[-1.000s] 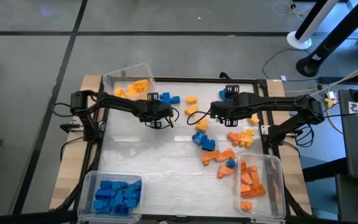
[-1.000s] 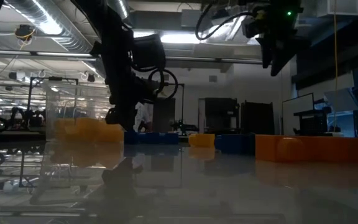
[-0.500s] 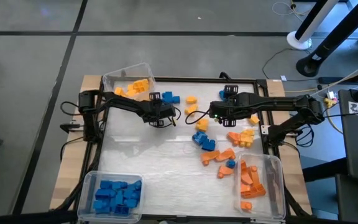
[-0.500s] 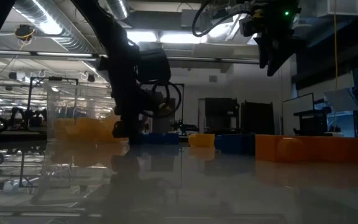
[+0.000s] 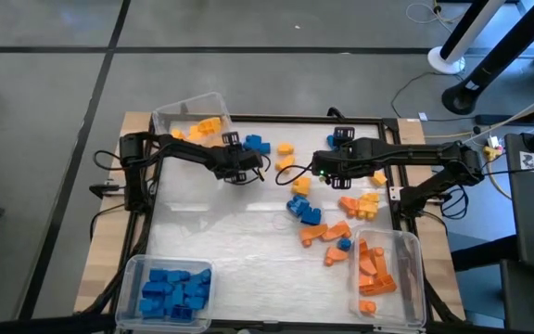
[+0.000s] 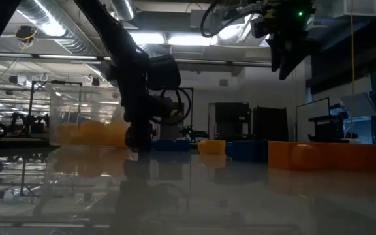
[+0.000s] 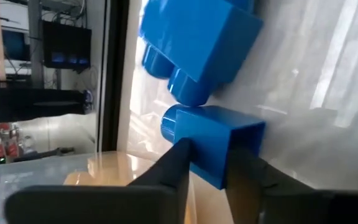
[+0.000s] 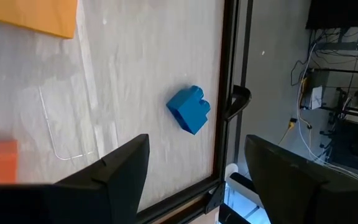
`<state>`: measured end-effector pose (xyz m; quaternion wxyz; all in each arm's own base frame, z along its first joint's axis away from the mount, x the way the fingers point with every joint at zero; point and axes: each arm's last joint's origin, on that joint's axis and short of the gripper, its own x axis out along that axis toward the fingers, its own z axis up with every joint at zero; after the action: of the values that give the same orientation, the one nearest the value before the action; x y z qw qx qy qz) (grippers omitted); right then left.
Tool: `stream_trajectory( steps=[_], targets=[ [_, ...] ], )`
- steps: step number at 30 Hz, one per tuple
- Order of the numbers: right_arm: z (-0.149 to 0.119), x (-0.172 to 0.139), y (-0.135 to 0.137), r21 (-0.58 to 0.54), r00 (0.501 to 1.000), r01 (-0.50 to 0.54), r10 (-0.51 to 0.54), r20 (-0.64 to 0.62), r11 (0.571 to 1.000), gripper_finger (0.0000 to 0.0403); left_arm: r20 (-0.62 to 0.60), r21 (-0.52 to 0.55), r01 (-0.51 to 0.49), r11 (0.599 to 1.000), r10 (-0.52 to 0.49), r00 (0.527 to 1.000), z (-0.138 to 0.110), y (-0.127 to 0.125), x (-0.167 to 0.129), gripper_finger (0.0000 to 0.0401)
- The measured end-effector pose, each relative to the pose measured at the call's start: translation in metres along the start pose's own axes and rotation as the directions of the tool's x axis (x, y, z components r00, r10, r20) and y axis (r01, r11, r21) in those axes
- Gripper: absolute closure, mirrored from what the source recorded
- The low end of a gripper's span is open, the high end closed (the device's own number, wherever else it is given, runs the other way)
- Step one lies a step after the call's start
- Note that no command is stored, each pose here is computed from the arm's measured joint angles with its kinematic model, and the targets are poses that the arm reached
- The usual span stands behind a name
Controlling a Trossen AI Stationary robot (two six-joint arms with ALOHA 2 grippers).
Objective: Sort blocks
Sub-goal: Put the blue game piece into the bottom left transparent bin
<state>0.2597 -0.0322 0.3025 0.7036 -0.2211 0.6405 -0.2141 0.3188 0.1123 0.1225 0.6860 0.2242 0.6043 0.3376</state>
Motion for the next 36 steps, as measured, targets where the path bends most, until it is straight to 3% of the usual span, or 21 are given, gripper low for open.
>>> stream_trajectory(
  steps=[7,15,24,29,36],
  targets=[
    [0.000,0.000,0.000,0.001,1.000,-0.006,0.006,0.005,1.000,0.0137,0.015,-0.020,-0.017,1.000,0.017,1.000,0.002,0.000,-0.002,0.0393],
    [0.001,0.000,0.000,0.001,1.000,-0.007,0.007,0.006,1.000,0.0137,0.053,-0.050,0.015,0.999,-0.013,0.999,0.005,-0.011,-0.016,0.0397],
    [0.002,0.000,0.002,0.007,0.997,-0.068,0.068,0.023,0.998,0.0137,0.129,-0.064,0.127,0.990,-0.118,0.985,0.001,-0.021,-0.062,0.0399],
    [0.005,0.000,0.004,0.018,0.989,-0.136,0.135,0.054,0.991,0.0137,0.200,-0.106,0.297,0.949,-0.272,0.941,-0.004,-0.018,-0.096,0.0400],
    [0.014,0.000,0.005,0.052,0.968,-0.218,0.209,0.139,0.975,0.0137,0.388,-0.139,0.487,0.862,-0.405,0.828,-0.016,-0.002,-0.157,0.0400]
  ],
)
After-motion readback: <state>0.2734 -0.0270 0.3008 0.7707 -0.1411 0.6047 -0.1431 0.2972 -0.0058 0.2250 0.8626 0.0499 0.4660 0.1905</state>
